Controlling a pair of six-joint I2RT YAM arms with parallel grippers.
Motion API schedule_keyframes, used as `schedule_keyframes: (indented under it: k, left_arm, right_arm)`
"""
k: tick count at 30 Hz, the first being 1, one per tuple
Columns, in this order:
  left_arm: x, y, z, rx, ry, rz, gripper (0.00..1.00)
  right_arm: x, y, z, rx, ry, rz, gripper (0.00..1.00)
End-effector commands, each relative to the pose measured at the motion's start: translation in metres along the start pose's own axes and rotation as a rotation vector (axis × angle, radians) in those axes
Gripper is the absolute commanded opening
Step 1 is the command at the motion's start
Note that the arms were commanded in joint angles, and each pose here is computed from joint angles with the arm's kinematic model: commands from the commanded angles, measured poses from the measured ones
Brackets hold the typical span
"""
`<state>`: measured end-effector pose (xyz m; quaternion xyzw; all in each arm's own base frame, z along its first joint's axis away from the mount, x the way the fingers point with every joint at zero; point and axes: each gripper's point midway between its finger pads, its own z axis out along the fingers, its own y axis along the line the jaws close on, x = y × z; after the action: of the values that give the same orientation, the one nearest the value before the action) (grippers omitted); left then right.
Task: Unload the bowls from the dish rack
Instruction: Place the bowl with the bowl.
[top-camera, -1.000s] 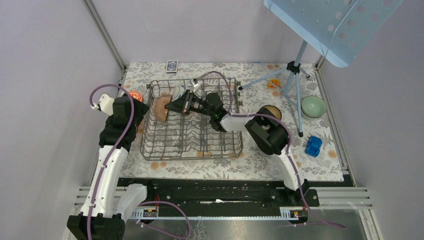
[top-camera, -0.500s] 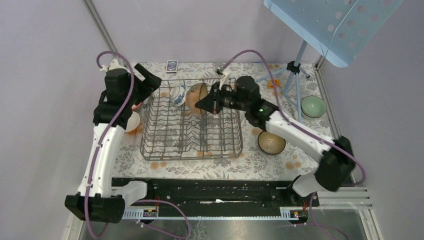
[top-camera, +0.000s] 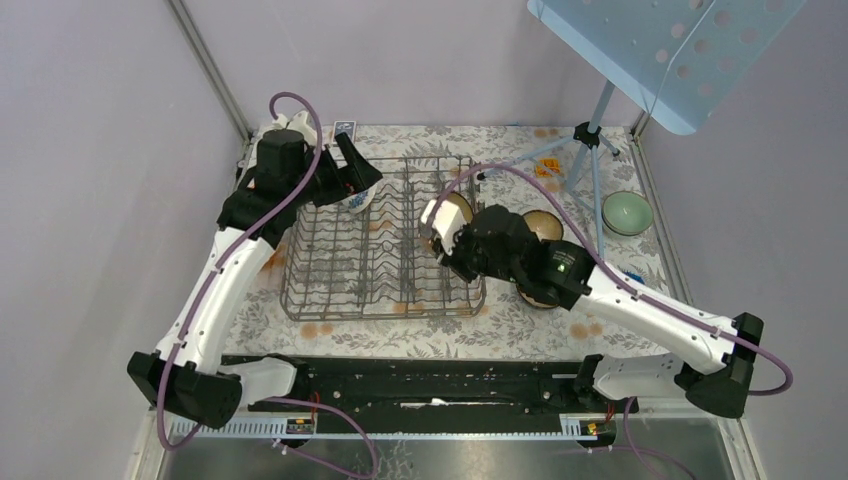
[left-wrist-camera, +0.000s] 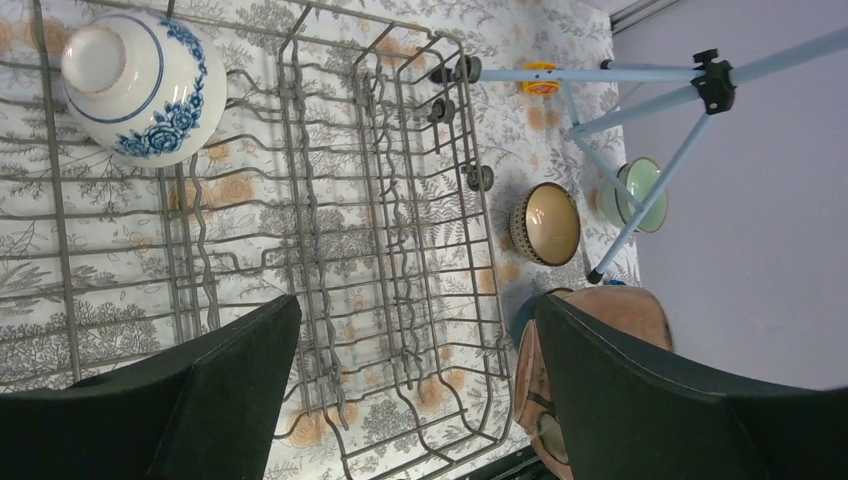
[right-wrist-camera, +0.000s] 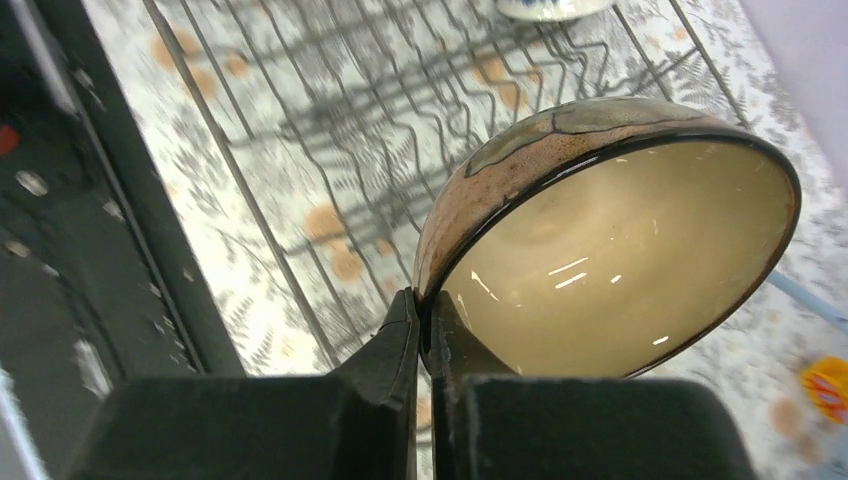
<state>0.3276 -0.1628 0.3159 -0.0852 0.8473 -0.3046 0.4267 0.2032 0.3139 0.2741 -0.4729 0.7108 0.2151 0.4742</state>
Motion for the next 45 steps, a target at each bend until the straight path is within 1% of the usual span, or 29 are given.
schedule_keyframes:
  k: [1,6,12,15,18,22,24,25,28,30,33,38,45]
  left_arm:
    - [-0.028,-0.033,-0.035,0.121,-0.13,0.074,0.93]
    - [-0.009,-0.049,-0.045,0.19,-0.137,0.182,0.94]
    - [0.017,-0.08,-0.058,0.27,-0.086,0.341,0.96]
    - [0.031,-0.093,-0.063,0.261,-0.061,0.443,0.96]
    - [0.05,-0.101,-0.067,0.257,-0.011,0.532,0.98]
    - [0.072,-0.111,-0.075,0.227,0.055,0.664,0.99]
    - [0.082,-0.112,-0.077,0.17,0.085,0.73,0.99]
    - [0.095,-0.115,-0.079,0.149,0.122,0.783,0.99]
    - [0.116,-0.102,-0.075,0.019,0.183,0.895,0.99]
    - [0.124,-0.087,-0.068,-0.073,0.218,0.943,0.99]
    - [0.131,-0.074,-0.062,-0.145,0.252,0.975,0.95]
    - [0.147,-0.062,-0.054,-0.17,0.304,0.998,0.88]
    - [0.165,-0.065,-0.046,-0.152,0.359,0.998,0.69]
  right_arm:
    - [-0.021,-0.019,-0.037,0.167,-0.055,-0.266,0.0]
    - [0.005,-0.001,-0.047,0.172,0.038,-0.459,0.0]
    - [0.028,0.031,-0.06,0.128,0.134,-0.675,0.0]
    - [0.036,0.051,-0.066,0.088,0.174,-0.771,0.0]
    - [0.038,0.068,-0.068,0.041,0.194,-0.827,0.0]
    - [0.042,0.084,-0.069,-0.005,0.213,-0.868,0.0]
    - [0.048,0.088,-0.066,-0.013,0.228,-0.891,0.0]
    - [0.051,0.088,-0.065,-0.012,0.237,-0.898,0.0]
    - [0.056,0.089,-0.062,-0.011,0.246,-0.905,0.0]
    - [0.057,0.09,-0.06,-0.01,0.245,-0.903,0.0]
    - [0.059,0.089,-0.059,-0.001,0.26,-0.916,0.0]
    - [0.058,0.088,-0.059,0.01,0.256,-0.919,0.0]
    - [0.058,0.088,-0.058,0.017,0.258,-0.929,0.0]
